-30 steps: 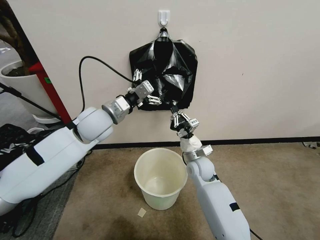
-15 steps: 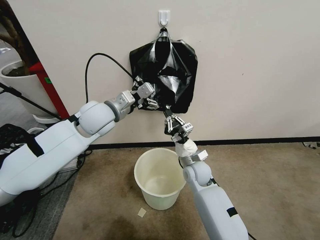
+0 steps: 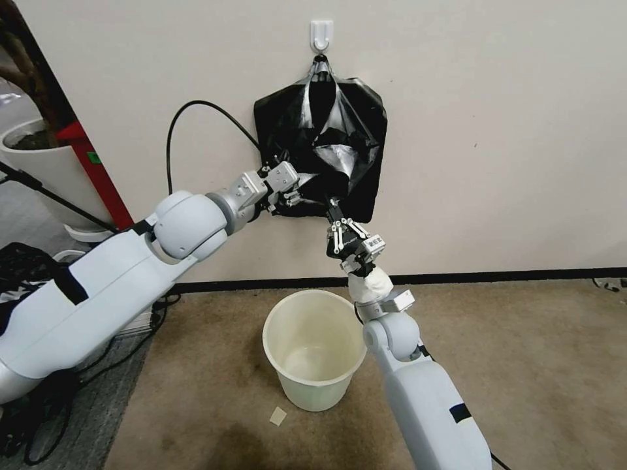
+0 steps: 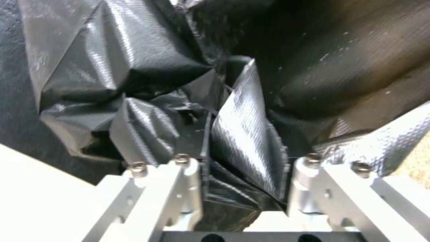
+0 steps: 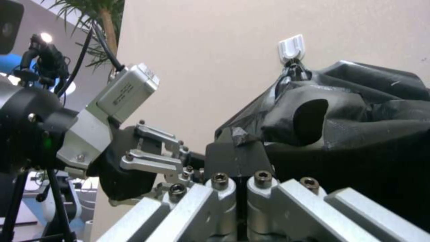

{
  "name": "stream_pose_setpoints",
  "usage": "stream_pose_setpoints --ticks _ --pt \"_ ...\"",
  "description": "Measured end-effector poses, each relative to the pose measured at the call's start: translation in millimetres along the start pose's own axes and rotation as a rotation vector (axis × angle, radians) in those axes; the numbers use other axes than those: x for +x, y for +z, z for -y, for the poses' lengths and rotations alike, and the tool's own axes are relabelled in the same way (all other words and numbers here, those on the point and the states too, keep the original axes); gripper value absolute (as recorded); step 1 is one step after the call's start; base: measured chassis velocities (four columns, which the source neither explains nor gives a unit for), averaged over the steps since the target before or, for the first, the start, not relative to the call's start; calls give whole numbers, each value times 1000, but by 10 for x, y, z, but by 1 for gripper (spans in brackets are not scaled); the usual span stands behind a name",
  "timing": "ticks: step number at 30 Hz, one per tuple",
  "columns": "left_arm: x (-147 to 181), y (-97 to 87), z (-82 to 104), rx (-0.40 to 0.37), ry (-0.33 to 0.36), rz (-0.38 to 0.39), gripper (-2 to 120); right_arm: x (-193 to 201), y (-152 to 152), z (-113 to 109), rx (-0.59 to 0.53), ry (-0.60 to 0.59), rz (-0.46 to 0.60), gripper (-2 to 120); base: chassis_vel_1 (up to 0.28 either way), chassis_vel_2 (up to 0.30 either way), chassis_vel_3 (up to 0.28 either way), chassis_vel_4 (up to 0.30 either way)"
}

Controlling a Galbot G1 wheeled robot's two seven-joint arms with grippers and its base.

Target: Place a trash bag onto the trash bin.

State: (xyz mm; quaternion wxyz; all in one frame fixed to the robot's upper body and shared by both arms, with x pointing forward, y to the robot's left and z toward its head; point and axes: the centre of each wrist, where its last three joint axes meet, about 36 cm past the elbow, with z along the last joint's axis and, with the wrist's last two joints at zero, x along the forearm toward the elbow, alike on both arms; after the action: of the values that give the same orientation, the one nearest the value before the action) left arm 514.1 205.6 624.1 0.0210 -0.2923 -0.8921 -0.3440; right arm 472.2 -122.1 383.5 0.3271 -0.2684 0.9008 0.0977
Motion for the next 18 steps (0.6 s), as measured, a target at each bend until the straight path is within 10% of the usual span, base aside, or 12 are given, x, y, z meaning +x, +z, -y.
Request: stream_pose_setpoints --ticks 8,18 --pt "-16 14 -37 101 -46 47 0 11 -20 -25 -2 44 1 0 0 0 0 0" --pt "-54 256 149 326 -106 311 0 150 -449 -22 25 129 32 27 0 0 0 0"
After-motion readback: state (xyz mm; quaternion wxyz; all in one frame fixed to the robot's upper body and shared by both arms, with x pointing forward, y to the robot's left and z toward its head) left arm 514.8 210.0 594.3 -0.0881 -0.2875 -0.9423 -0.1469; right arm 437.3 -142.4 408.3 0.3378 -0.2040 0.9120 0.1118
